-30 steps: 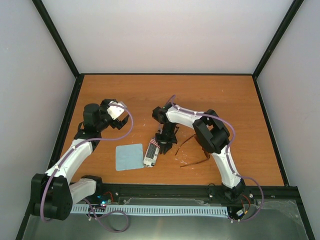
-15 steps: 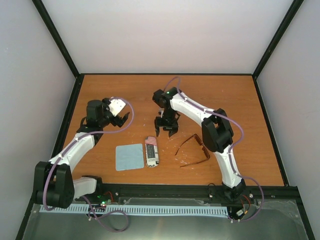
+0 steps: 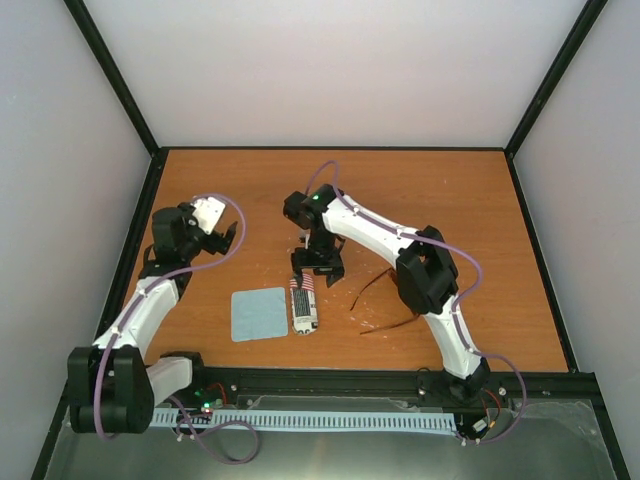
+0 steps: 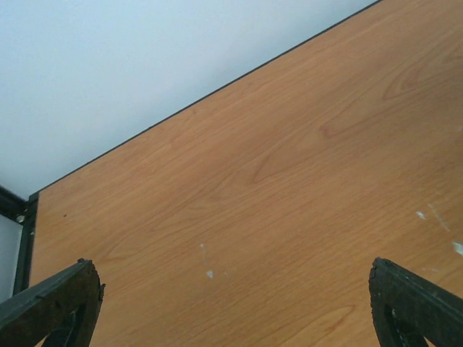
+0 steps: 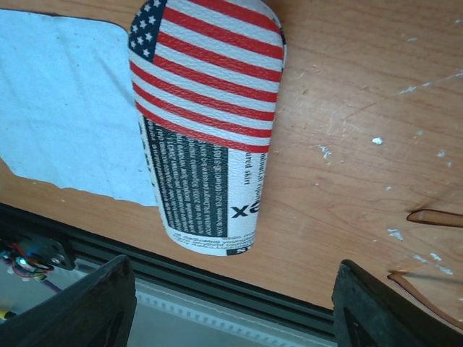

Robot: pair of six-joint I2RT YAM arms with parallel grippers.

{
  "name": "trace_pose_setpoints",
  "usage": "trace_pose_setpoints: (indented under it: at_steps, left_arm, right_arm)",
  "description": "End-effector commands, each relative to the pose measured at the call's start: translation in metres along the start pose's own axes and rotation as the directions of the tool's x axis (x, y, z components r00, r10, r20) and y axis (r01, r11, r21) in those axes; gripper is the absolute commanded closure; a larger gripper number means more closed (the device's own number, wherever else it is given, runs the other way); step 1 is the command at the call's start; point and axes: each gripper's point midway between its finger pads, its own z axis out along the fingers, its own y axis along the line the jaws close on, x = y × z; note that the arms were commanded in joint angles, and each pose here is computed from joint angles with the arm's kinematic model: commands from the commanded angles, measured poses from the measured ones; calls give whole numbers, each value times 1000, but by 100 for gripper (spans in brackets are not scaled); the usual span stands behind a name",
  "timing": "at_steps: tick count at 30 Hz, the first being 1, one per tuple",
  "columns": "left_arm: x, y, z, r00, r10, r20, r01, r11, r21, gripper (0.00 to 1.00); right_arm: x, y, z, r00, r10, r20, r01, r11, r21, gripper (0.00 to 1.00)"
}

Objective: Organize the sunglasses
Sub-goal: Adjust the sunglasses case at the center of the board.

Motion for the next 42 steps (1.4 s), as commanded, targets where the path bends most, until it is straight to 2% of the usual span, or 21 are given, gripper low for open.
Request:
trace_pose_setpoints:
  at_steps: [1, 4, 6, 7, 8, 9, 13, 16, 19, 23, 28, 38, 39, 42]
  left_arm:
    - [-9, -23, -15, 995, 59, 80, -68, 991, 112, 0]
    - [-12, -53, -25, 989, 96, 112, -124, 953, 277, 7]
    - [-17, -67, -32, 989, 95, 113, -132, 915, 381, 24]
    - [-15, -74, -35, 991, 96, 96, -128, 898, 421, 39]
    - [-12, -80, -38, 991, 104, 83, -130, 883, 451, 50]
    - [-8, -86, -40, 989, 131, 75, -151, 867, 474, 57]
    - [28, -123, -48, 970, 244, 13, -202, 769, 606, 67]
    - [43, -155, -54, 967, 254, -25, -160, 680, 716, 71]
    - [53, -177, -51, 964, 252, -84, -98, 631, 770, 74]
    - [70, -191, -43, 942, 292, -164, -48, 602, 797, 77]
    - [81, -199, -32, 922, 284, -264, 52, 584, 810, 76]
    - [92, -204, -1, 903, 263, -341, 131, 587, 799, 71]
    - [91, -202, 5, 901, 264, -344, 128, 597, 792, 69]
    - [78, -188, 23, 900, 282, -334, 78, 648, 758, 45]
  right_arm:
    - [-1, -16, 9, 997, 66, -25, -65, 997, 48, 30]
    - [3, -19, 19, 994, 88, -68, -89, 996, -7, 35]
    - [7, -24, 26, 992, 84, -91, -84, 996, 8, 51]
    - [9, -29, 30, 991, 84, -102, -82, 996, 26, 61]
    - [11, -34, 34, 990, 82, -114, -77, 996, 45, 68]
    - [14, -38, 37, 989, 81, -126, -73, 996, 59, 72]
    - [19, -41, 47, 987, 63, -151, -54, 996, 64, 75]
    - [19, -35, 52, 987, 56, -151, -50, 998, 41, 75]
    - [21, -34, 59, 986, 54, -156, -47, 998, 43, 75]
    - [21, -34, 68, 985, 54, -166, -51, 998, 23, 74]
    - [17, -23, 80, 983, 34, -183, -44, 998, -52, 75]
    - [-2, 3, 83, 987, 5, -158, -34, 983, -178, 76]
    - [-6, 5, 82, 989, 5, -145, -33, 981, -191, 76]
    - [-21, 15, 76, 994, 4, -112, -31, 969, -243, 75]
